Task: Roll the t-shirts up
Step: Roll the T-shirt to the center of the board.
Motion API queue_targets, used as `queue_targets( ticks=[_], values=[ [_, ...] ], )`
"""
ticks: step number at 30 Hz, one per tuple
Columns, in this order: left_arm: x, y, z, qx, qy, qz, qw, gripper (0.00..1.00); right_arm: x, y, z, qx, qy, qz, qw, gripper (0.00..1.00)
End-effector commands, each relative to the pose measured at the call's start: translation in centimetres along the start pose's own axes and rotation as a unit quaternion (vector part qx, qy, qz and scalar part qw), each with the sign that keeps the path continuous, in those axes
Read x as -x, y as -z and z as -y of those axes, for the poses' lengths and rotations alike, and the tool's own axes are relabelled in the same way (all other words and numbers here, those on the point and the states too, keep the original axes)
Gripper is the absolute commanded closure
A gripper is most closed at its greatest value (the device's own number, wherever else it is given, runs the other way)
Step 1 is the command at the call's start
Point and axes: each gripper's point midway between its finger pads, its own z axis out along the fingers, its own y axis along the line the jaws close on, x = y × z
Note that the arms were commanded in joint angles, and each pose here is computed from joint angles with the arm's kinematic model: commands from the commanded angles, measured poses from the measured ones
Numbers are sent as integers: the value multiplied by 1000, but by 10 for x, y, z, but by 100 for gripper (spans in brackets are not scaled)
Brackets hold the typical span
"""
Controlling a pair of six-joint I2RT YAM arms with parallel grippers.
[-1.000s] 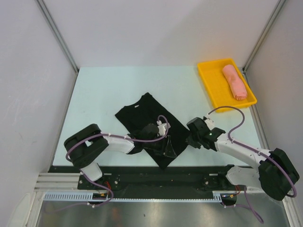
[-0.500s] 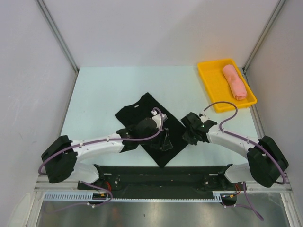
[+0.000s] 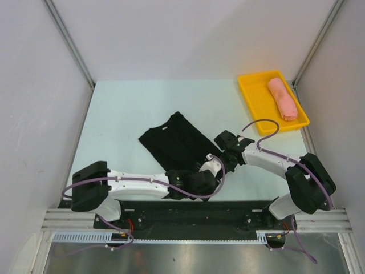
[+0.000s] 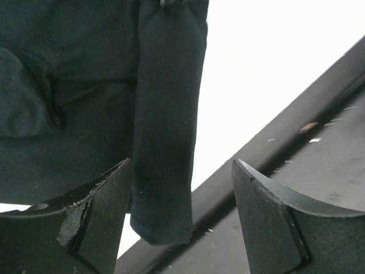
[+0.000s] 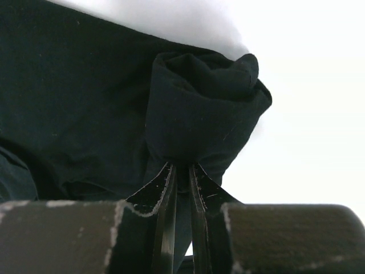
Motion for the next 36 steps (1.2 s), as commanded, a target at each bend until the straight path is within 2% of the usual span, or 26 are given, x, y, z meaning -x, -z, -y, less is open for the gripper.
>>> queue_targets(
  ticks=[1, 5, 7, 11, 12, 14, 15, 17, 18, 19, 20, 22, 25, 29, 30, 34, 36],
  values=[
    [5, -8, -6, 69, -47, 20, 996, 25, 12, -2, -7, 0, -9, 11, 1000, 84],
    [-5, -23, -6, 102, -74, 8, 992, 25, 14, -2, -8, 3, -8, 10, 1000, 83],
    [-7, -25, -8, 120, -83, 11, 989, 29, 15, -2, -9, 4, -7, 9, 1000, 83],
    [-17, -32, -18, 150, -93, 2, 984, 48, 15, 0, -13, 15, 2, 4, 1000, 78],
    [-20, -34, -21, 156, -97, -2, 983, 57, 16, 1, -14, 20, 5, 6, 1000, 74],
    [-22, -36, -21, 154, -104, -5, 983, 66, 19, 6, -16, 28, 12, 12, 999, 64],
    [-22, -37, -20, 150, -105, -7, 983, 79, 19, 8, -17, 33, 16, 15, 999, 51],
    [-26, -41, -14, 125, -106, -15, 986, 90, 26, 17, -20, 46, 19, 32, 998, 38],
    [-26, -42, -12, 112, -99, -17, 989, 99, 29, 20, -19, 49, 25, 38, 998, 27],
    [-17, -43, -3, 85, -89, -2, 992, 100, 35, 28, -18, 53, 25, 53, 997, 23],
    [-26, -45, 6, 42, -80, -19, 996, 100, 37, 32, -16, 54, 26, 59, 996, 18],
    [-15, -43, 23, -6, -48, -2, 999, 100, 44, 40, -12, 62, 29, 78, 995, 17],
    [-16, -41, 51, -92, -4, -10, 996, 100, 52, 57, 0, 78, 20, 107, 991, 17],
    [-11, -34, 67, -166, 65, -10, 984, 100, 58, 76, 23, 98, 5, 134, 986, 28],
    [-5, -28, 77, -204, 80, -2, 976, 100, 53, 74, 34, 89, 6, 132, 987, 30],
    [-13, -23, 71, -234, 128, -18, 964, 100, 41, 74, 53, 101, 4, 126, 987, 35],
    [-14, -23, 66, -242, 151, -25, 958, 100, 32, 72, 57, 110, 8, 120, 987, 44]
  ],
)
